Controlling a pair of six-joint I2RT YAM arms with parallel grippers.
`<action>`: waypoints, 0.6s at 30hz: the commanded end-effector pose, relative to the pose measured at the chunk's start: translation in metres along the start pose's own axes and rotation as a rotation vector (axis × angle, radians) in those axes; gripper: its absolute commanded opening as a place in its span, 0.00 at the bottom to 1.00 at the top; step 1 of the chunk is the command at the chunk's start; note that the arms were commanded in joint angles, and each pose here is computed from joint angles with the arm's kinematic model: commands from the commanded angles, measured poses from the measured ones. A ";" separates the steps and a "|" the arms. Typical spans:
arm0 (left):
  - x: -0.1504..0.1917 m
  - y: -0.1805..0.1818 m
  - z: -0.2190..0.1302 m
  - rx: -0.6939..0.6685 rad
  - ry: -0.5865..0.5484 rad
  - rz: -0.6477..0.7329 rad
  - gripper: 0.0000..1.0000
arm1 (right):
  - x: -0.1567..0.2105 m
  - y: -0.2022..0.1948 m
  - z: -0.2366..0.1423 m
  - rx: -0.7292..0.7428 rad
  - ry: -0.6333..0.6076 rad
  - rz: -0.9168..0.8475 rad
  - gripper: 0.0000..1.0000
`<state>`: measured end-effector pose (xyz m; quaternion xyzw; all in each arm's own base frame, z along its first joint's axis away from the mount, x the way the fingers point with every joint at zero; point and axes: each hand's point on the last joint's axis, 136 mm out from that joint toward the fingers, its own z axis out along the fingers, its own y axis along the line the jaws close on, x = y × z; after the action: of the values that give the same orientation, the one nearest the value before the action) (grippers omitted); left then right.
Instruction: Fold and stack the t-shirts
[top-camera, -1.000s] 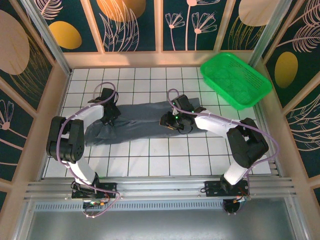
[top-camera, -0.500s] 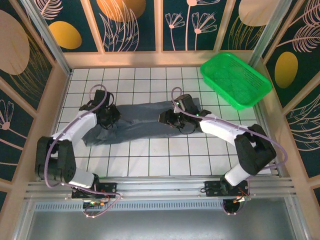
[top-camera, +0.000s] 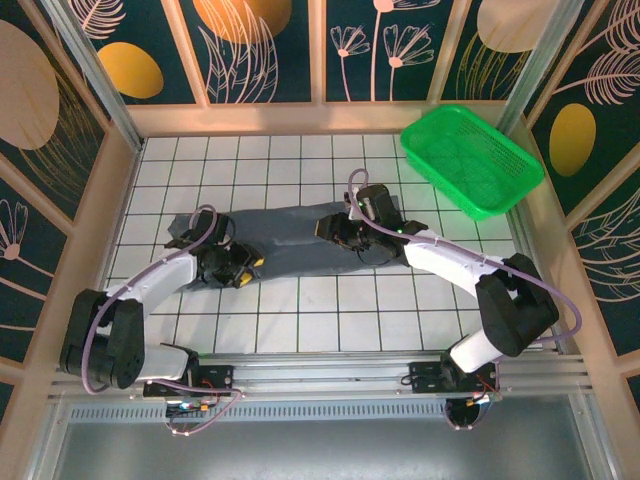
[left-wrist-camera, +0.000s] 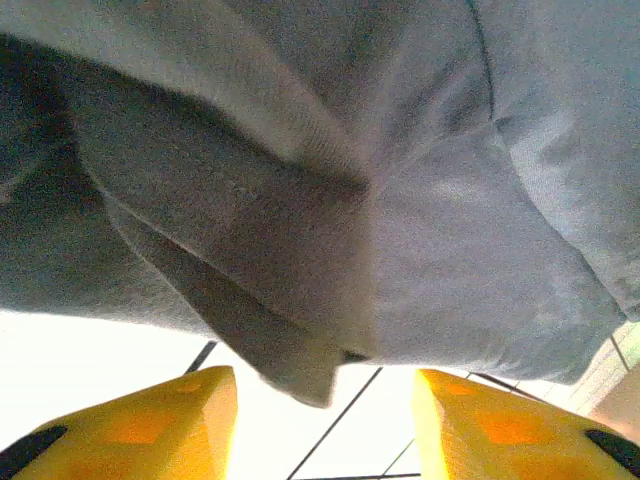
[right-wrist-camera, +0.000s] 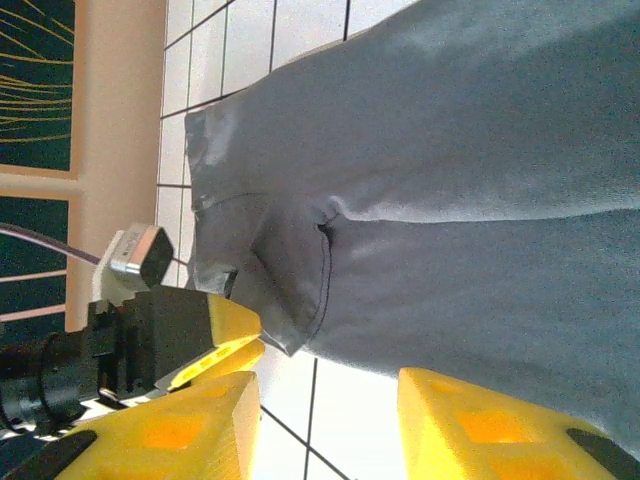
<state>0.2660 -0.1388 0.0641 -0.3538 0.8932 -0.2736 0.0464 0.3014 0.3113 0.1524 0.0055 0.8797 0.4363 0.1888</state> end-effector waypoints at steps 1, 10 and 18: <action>-0.022 -0.003 -0.045 -0.090 -0.182 0.112 0.47 | 0.004 -0.004 -0.002 0.001 0.010 0.018 0.41; -0.089 0.079 -0.089 -0.195 -0.454 -0.071 0.37 | 0.015 0.042 -0.001 -0.186 0.063 -0.080 0.42; -0.122 0.098 -0.071 -0.177 -0.484 -0.125 0.33 | 0.018 0.049 0.002 -0.182 0.078 -0.099 0.42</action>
<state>0.2640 0.0271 0.0602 -0.4806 0.8514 -0.1009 0.1843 0.2754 0.3389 0.1674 -0.0523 0.8560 0.4885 0.1609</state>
